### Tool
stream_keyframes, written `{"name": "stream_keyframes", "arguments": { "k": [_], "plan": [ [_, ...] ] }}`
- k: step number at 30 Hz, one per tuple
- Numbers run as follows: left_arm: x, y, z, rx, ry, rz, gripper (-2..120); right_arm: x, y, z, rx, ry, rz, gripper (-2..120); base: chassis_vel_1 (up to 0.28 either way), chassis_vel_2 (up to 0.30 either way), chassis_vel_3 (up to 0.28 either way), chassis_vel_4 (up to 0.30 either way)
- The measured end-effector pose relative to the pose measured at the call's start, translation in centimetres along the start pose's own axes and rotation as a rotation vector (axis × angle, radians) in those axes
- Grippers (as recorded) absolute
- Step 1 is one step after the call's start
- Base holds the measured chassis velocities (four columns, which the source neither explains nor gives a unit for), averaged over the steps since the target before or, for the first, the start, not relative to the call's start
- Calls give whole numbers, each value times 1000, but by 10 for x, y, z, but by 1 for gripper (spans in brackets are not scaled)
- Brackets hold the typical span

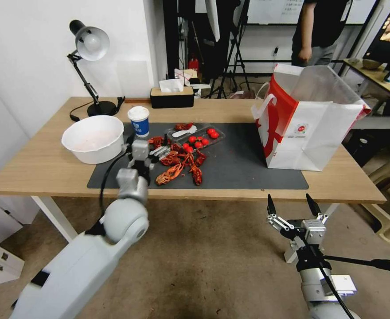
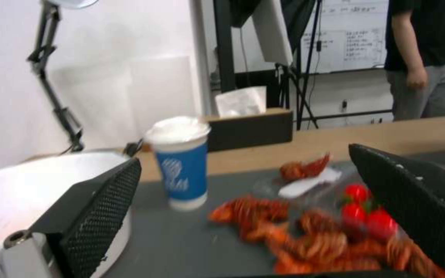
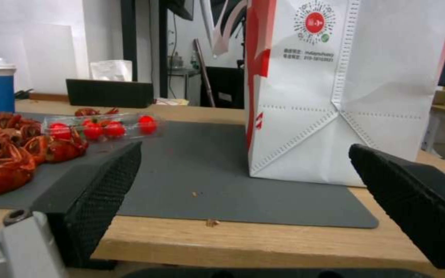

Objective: Pick up the trash from the table and place it into the takeout bag.

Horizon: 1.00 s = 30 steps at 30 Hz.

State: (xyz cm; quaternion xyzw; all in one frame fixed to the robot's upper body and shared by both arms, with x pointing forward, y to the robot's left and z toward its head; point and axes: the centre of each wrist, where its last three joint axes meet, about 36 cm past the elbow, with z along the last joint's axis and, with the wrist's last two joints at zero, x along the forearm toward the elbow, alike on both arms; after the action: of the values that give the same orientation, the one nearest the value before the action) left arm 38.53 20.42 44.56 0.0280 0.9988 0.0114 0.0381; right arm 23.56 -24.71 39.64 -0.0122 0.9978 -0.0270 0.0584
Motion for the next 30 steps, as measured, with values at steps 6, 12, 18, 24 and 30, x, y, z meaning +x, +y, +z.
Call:
{"name": "stream_keyframes", "arguments": {
  "k": [6,12,18,24,30],
  "plan": [
    [39,7,24,-10,28,-43,100,-2,-1,1,-2,1,-6,100,0,0,0,0],
    [64,11,35,14,25,-105,100,-4,-1,0,-5,-1,-10,100,0,0,0,0],
    [79,14,39,44,19,-130,100,-4,-1,1,-5,4,-14,100,0,0,0,0],
    [92,12,40,72,29,-133,100,-5,-1,3,-5,6,-21,100,0,0,0,0],
    [94,10,42,86,32,-132,100,-6,-2,3,-7,5,-22,100,0,0,0,0]
  ]
}}
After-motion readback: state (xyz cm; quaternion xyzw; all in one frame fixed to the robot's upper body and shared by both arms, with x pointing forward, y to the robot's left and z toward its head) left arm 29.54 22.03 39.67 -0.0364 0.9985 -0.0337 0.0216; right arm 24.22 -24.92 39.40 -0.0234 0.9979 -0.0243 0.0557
